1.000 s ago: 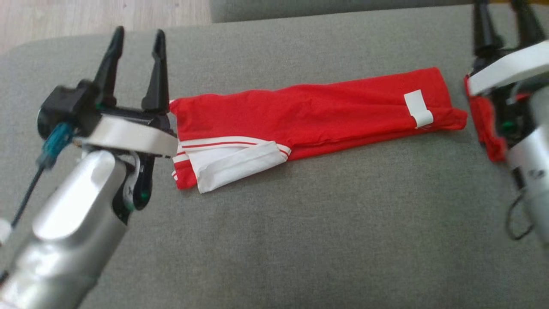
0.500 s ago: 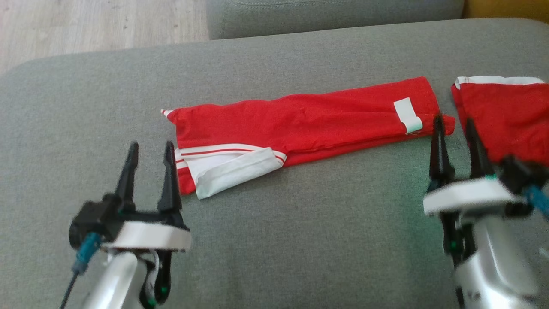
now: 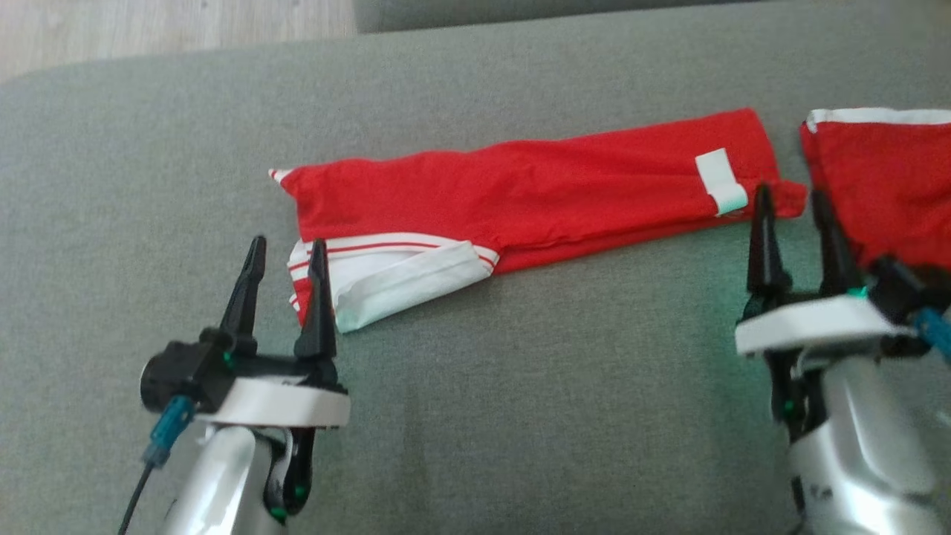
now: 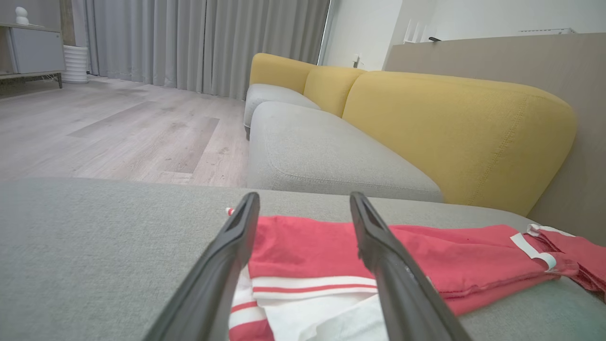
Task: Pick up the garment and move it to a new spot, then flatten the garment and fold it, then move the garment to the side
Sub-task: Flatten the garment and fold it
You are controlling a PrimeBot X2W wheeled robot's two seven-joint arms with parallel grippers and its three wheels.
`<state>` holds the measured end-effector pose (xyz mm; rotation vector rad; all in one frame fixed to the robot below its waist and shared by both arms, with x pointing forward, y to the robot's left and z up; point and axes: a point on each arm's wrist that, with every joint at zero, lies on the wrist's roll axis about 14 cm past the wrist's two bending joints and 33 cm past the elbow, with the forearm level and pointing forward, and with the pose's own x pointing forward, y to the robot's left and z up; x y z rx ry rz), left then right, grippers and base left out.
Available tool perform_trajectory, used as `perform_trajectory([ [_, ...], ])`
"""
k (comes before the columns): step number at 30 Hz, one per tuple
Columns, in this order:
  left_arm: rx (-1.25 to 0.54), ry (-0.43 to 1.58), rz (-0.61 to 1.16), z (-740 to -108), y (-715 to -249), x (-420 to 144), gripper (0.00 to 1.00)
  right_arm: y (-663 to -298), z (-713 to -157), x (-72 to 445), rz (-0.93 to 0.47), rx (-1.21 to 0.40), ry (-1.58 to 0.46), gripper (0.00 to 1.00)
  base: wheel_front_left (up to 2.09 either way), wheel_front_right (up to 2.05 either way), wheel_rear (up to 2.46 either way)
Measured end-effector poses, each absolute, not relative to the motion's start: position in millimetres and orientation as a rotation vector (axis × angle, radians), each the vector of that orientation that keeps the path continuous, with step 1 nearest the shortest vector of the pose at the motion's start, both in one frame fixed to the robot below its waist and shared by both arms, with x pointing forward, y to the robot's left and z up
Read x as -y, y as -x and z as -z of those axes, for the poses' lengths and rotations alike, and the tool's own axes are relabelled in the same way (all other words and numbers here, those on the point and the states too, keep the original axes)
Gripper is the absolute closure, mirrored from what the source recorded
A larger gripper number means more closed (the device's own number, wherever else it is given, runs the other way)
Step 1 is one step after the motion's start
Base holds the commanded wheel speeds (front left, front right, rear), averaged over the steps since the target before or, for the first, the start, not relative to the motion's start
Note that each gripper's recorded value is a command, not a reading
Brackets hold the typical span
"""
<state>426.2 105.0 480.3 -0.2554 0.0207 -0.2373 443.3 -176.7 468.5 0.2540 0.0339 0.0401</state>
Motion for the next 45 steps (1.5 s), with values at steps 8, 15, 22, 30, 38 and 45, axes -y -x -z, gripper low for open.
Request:
perform_trajectory([
  [8,-0.049,0.242,0.239,-464,-441,-107,0.00,-498,-461,203,0.038,-0.079,-0.182,0.00,0.00,0.00,0.00],
  [15,-0.050,0.234,0.210,-460,-448,-120,0.00,-504,-399,227,0.152,-0.309,-0.188,0.00,0.00,0.00,0.00],
  [22,-0.065,0.236,0.192,-453,-448,-125,0.00,-502,-362,210,0.125,-0.455,-0.201,0.00,0.00,0.00,0.00],
  [30,-0.057,0.227,0.198,-455,-454,-123,0.00,-508,-362,202,0.091,-0.470,-0.172,1.00,0.00,0.00,0.00],
  [38,-0.012,0.227,0.215,-473,-456,-117,0.00,-502,-385,218,0.121,-0.412,-0.141,1.00,0.00,0.00,0.00],
  [45,0.022,0.228,0.241,-488,-450,-108,0.00,-491,-433,283,0.233,-0.280,-0.030,1.00,0.00,0.00,0.00],
])
